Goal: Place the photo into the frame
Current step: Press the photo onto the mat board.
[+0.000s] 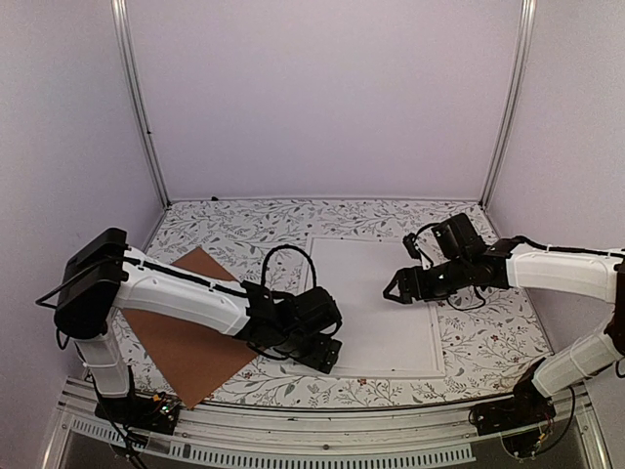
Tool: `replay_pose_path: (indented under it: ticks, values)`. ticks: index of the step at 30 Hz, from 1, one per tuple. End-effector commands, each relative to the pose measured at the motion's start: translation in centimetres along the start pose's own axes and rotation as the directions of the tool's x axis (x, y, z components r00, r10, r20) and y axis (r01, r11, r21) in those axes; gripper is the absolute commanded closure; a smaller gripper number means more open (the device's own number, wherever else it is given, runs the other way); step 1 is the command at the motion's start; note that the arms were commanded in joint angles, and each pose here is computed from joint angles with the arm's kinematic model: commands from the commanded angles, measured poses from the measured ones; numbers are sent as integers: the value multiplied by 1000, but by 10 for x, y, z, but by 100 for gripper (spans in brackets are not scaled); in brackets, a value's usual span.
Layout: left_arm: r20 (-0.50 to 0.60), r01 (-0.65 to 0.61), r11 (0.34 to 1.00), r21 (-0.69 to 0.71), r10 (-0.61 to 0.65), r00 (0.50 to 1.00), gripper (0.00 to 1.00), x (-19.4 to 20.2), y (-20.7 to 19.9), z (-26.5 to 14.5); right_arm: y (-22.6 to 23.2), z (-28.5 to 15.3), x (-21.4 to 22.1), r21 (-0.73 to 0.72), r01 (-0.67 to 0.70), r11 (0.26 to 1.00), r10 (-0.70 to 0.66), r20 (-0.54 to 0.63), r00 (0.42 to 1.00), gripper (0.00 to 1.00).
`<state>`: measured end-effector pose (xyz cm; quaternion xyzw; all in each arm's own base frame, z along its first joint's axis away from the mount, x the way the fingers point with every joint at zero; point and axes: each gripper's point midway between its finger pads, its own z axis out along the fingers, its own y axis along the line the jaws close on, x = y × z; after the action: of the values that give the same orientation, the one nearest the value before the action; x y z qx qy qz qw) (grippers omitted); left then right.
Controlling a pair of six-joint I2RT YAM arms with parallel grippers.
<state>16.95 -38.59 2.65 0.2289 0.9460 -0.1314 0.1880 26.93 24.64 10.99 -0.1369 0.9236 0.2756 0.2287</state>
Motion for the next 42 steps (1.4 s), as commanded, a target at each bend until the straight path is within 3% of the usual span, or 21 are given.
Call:
replay_pose_path:
  ticks: [1,25,37,42]
  values:
    - [-23,-6,1000,3,7,1000,14,11,-5,5,-1,4,3,4,-5,1000,5,2,1000,16]
    - [-7,-39,999,-4,39,999,14,9,-12,0,-1,2,3,4,-5,1000,5,1,1000,16]
    - [210,-48,999,-10,49,977,4,-47,-13,-62,9,-1,-6,-18,19,1000,-19,25,1000,15]
    - [236,54,996,-75,-35,971,1,-56,25,-87,30,4,-18,-35,70,997,-68,34,997,15]
